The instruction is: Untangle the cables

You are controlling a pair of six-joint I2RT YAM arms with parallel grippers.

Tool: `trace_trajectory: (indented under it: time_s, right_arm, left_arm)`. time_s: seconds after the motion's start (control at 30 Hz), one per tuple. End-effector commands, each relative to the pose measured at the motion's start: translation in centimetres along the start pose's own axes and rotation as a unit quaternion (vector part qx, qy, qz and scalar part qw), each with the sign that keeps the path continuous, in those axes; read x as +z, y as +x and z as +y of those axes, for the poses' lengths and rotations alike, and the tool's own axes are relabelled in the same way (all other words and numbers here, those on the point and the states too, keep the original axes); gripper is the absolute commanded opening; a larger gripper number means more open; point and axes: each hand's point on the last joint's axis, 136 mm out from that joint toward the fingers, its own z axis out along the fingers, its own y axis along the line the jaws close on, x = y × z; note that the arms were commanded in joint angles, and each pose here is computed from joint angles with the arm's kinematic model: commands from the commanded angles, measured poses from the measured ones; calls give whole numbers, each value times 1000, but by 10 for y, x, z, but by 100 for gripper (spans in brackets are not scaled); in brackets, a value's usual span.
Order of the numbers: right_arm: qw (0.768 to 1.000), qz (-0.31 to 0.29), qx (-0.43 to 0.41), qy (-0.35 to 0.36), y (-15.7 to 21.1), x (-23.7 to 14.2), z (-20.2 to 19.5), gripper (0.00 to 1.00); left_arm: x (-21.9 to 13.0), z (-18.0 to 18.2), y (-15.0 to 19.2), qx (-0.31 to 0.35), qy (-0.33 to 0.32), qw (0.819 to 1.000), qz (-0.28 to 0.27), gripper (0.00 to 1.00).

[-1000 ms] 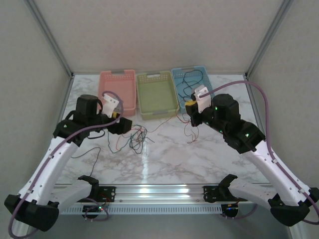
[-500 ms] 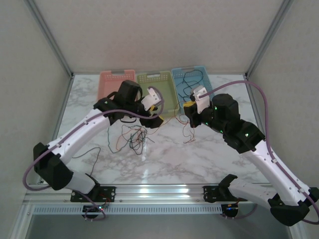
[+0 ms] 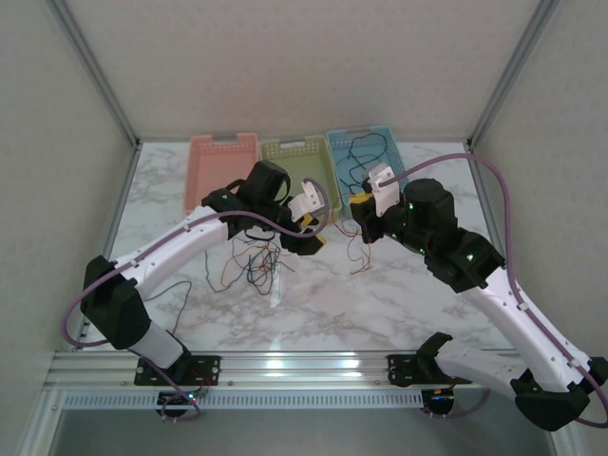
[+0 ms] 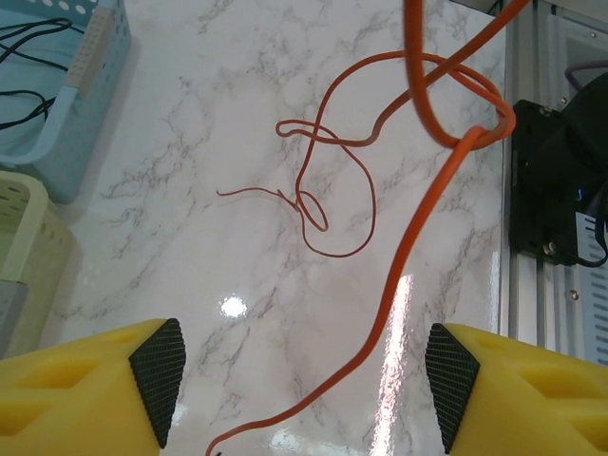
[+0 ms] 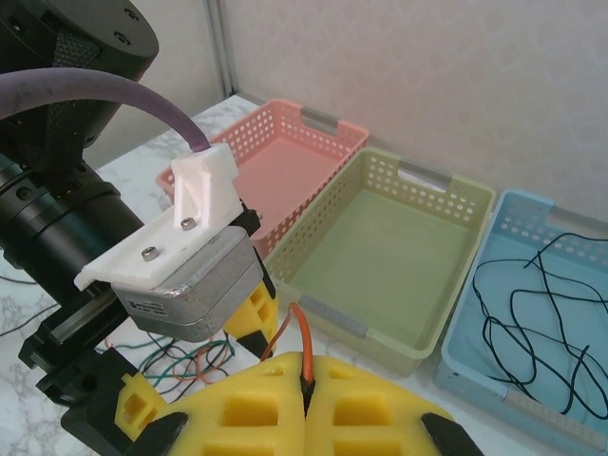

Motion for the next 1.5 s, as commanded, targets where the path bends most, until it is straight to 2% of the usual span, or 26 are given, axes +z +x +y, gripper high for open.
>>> trace_trajectory:
  time_s: [0.0, 0.13, 0.23, 0.4, 0.43, 0.53, 0.7, 0.83, 0.97, 1.07, 1.17, 1.3, 1.4, 1.47]
  right_arm:
    - [1000, -18, 8, 3, -9, -3, -2, 0]
    - [1000, -19, 7, 6, -9, -4, -3, 0]
    - [1000, -18, 8, 6, -8, -4, -3, 0]
    - [1000, -18, 6, 9, -6, -5, -4, 0]
    - [1000, -19, 5, 10, -6, -6, -4, 0]
    - [1000, -20, 5, 11, -7, -7, -4, 0]
    - [1000, -21, 6, 13, -6, -7, -5, 0]
    - [1000, -23, 6, 20, -6, -9, -7, 0]
    - [999, -30, 6, 33, -8, -12, -12, 0]
    - [998, -37, 11, 52, -10, -15, -18, 0]
    - [995, -46, 16, 87, -11, -21, -30, 0]
    - [989, -54, 22, 137, -11, -30, -47, 0]
    - [986, -56, 25, 154, -11, -33, -53, 0]
    - [987, -54, 25, 148, -10, -31, -50, 0]
  left_arm:
    - [7, -5, -1, 8, 19, 1000, -4, 65]
    - [15, -1, -3, 10, 5, 1000, -4, 56]
    - [20, 1, -3, 5, 5, 1000, -4, 38]
    - [18, 3, -4, -5, -4, 1000, -5, 23]
    - [17, 4, -3, -7, -8, 1000, -1, 13]
    - [13, 5, 3, -15, -15, 1000, 12, 0]
    - [1, 8, 7, -28, -44, 999, 10, 0]
    - [-27, 29, 14, -62, -116, 991, 8, 0]
    - [-71, 75, 52, -158, -231, 959, 38, 0]
    - [-111, 100, 96, -224, -321, 917, 68, 0]
    - [-150, 108, 127, -286, -377, 879, 53, 0]
    - [-192, 106, 155, -334, -434, 836, 24, 0]
    - [-206, 103, 165, -351, -448, 822, 15, 0]
    - [-202, 98, 163, -348, -431, 832, 14, 0]
